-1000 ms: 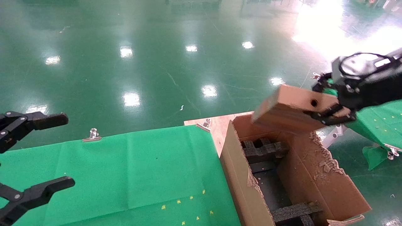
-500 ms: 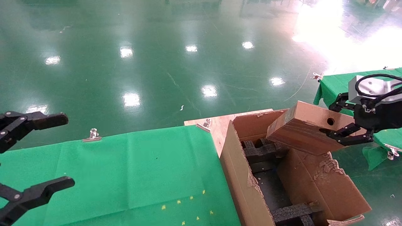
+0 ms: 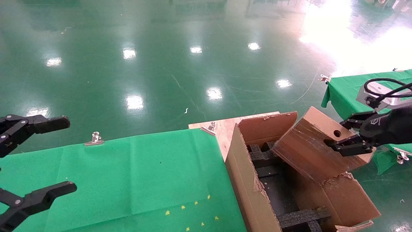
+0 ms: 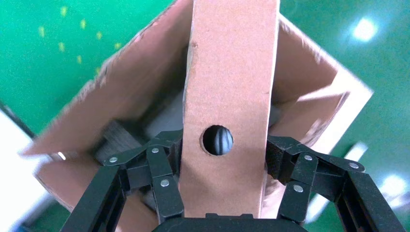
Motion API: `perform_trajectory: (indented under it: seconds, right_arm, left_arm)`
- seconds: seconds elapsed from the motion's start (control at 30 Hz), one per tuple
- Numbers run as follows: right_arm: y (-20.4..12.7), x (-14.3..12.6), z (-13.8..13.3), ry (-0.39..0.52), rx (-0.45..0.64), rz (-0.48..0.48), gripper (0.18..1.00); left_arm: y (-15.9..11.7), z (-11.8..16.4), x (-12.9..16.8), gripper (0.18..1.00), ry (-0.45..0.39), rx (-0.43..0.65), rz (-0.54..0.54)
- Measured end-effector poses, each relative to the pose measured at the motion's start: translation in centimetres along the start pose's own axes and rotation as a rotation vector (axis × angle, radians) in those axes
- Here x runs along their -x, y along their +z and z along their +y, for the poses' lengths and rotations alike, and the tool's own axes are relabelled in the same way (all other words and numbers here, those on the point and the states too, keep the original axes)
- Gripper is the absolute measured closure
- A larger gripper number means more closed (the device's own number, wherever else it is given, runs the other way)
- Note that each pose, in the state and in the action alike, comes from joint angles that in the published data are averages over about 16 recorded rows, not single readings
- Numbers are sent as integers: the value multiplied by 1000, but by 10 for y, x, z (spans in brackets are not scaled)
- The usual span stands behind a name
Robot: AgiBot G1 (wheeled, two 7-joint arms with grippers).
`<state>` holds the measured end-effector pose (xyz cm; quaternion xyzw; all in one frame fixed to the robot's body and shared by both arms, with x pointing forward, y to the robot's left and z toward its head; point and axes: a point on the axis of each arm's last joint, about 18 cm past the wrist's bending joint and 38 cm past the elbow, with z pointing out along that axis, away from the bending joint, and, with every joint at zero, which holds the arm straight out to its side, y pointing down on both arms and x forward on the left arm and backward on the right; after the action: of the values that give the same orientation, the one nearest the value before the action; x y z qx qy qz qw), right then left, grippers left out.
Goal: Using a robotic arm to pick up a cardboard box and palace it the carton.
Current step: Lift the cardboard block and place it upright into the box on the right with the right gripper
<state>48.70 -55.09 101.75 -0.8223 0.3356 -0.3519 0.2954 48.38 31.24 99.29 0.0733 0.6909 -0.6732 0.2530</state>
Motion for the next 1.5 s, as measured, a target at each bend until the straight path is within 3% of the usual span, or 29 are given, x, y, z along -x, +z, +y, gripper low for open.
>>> perform_trajectory:
  seconds: [0.27, 0.57, 0.83, 1.5]
  right_arm:
    - [15, -2, 23, 275, 23, 70, 850]
    - [33, 2, 42, 446, 56, 172, 854]
    - [49, 12, 53, 507, 83, 236, 857]
    - [101, 19, 75, 560, 129, 310, 861]
  left_arm:
    - [0, 0, 0, 183, 0, 0, 0]
    - [0, 0, 0, 183, 0, 0, 0]
    - [0, 0, 0, 183, 0, 0, 0]
    - [0, 0, 0, 183, 0, 0, 0]
